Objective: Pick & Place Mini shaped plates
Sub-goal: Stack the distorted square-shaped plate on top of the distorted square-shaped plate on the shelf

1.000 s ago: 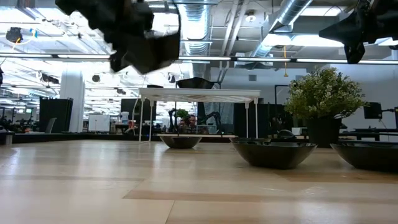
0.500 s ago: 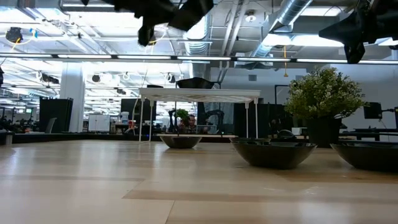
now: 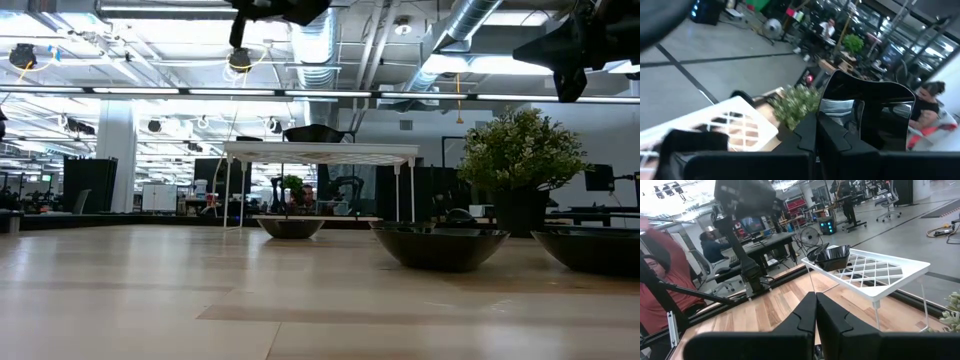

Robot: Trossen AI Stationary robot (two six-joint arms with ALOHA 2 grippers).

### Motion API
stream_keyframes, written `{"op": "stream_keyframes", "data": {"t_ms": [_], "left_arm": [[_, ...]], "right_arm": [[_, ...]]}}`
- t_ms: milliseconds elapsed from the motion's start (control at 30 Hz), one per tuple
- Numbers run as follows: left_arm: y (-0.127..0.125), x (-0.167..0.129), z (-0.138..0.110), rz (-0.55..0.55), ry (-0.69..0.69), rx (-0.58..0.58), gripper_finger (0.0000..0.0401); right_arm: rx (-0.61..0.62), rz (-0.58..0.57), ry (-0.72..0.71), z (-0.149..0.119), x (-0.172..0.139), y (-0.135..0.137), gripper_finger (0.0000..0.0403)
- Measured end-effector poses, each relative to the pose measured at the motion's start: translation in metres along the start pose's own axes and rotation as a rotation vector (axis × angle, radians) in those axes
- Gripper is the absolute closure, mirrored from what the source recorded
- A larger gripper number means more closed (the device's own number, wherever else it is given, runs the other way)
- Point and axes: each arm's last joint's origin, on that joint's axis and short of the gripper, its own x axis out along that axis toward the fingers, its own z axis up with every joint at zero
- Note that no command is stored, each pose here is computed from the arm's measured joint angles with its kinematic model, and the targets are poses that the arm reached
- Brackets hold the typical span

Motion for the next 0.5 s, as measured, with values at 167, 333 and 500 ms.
{"op": "stream_keyframes", "data": {"t_ms": [167,333,500], "left_arm": [[0.001,0.002,0.018,0.011,-0.045,0.015,0.0398],[0.003,0.025,0.023,0.072,0.044,0.04,0.0398],[0.01,0.057,0.028,0.162,0.166,0.067,0.0398]], "right_arm": [[0.0,0.0,0.0,0.0,0.0,0.0,0.0397],[0.0,0.0,0.0,0.0,0.0,0.0,0.0397],[0.0,0.0,0.0,0.0,0.0,0.0,0.0397]]}}
